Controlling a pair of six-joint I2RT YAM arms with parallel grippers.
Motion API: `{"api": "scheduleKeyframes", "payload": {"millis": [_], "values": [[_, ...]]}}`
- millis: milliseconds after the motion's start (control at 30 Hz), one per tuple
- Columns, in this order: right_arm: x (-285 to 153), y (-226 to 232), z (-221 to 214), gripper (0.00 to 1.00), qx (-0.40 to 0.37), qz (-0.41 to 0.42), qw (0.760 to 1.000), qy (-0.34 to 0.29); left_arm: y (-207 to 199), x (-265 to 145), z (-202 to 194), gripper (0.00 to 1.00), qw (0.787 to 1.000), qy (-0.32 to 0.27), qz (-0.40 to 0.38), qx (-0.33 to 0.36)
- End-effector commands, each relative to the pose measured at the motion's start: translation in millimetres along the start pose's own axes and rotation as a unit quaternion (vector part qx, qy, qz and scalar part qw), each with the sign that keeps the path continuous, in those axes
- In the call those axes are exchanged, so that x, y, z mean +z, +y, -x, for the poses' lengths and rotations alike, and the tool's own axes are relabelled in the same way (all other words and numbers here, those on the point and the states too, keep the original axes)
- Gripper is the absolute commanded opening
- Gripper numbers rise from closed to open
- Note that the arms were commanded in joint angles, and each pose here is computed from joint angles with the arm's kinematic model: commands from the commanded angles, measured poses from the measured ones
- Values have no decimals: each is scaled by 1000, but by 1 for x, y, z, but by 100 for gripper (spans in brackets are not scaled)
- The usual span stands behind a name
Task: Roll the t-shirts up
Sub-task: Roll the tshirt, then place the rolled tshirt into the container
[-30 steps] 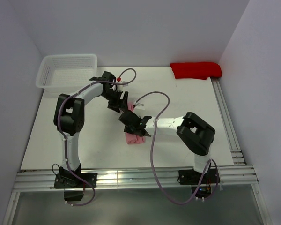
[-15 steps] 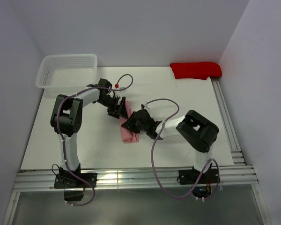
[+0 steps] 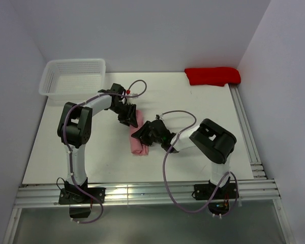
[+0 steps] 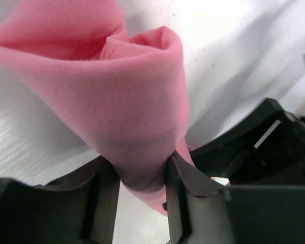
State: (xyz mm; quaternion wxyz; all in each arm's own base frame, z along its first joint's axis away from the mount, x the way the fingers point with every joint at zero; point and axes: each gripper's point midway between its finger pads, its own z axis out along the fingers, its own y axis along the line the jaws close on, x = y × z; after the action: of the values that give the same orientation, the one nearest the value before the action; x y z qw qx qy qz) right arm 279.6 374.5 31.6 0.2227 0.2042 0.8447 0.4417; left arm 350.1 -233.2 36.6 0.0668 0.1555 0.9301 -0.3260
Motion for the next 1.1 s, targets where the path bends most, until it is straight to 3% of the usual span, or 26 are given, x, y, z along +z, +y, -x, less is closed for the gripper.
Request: {"api": "scheduleKeyframes", "payload": {"millis": [0,133,433,733,933,1067], "values": [[-15,-39,-5,53,-48,-122,991,1,19,-2,14,39,997,-14,77,24],[-30,-33,12,58,-109,-195,974,-41,17,1,8,36,994,1,101,40],[-58,9,19,58,-203,-266,937,-100,14,5,7,37,991,13,120,52],[-35,33,22,46,-276,-295,907,-116,11,8,8,37,990,19,131,55],[-22,13,19,41,-282,-333,893,-109,12,10,9,39,989,21,136,53],[-19,-4,14,36,-276,-348,890,-100,11,8,12,46,989,20,137,56]]}}
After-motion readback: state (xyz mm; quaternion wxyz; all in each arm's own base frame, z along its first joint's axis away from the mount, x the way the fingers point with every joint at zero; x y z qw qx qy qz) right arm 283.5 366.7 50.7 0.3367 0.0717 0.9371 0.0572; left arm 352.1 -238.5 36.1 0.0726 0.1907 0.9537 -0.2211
